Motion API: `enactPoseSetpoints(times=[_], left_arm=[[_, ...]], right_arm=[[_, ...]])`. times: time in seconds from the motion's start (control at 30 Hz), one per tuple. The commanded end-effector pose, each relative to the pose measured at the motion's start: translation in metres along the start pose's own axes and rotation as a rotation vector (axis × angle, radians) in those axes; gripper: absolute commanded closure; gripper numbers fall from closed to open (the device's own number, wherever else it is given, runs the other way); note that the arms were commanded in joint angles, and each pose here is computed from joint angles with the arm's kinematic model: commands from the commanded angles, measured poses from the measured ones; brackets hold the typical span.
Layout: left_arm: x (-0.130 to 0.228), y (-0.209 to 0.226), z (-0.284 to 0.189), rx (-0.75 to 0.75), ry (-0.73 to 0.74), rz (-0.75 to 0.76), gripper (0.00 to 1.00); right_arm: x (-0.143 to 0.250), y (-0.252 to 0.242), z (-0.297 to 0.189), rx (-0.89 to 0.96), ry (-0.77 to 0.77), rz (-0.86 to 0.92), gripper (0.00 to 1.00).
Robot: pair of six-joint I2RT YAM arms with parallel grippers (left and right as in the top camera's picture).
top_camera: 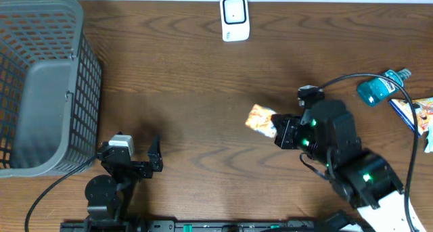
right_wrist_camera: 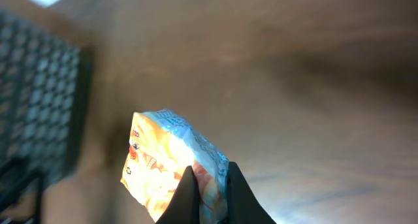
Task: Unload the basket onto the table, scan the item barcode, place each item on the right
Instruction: 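Lift and rotate the tissue pack, carrying it toward the scanner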
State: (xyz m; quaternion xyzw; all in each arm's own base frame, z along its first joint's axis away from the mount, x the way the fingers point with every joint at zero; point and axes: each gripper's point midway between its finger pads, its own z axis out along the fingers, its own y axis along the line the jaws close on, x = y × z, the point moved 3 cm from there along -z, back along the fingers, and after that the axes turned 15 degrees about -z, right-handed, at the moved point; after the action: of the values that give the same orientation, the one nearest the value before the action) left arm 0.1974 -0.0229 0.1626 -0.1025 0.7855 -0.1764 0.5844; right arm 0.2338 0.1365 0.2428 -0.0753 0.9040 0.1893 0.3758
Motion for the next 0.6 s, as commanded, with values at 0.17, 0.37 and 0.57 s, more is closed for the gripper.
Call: enactPoseSetpoints(times=[0.17,0.37,0.57], left_arm=[[-0.005,-0.004,-0.002,0.014,-0.012,0.009,0.02],[-0.005,-0.004,-0.002,0.014,-0.012,0.009,0.02],[-0.005,-0.004,-0.002,0.014,-0.012,0.009,0.02]], right_arm=[[-0.023,-0.037,0.021,0.376,-0.131,-0.045,0.99],[-0.053,-0.028,0.071,0.404,-0.203,-0.241,0.99],[-0.069,-0.020,0.121,0.401,-0.261,-0.370,0.99]])
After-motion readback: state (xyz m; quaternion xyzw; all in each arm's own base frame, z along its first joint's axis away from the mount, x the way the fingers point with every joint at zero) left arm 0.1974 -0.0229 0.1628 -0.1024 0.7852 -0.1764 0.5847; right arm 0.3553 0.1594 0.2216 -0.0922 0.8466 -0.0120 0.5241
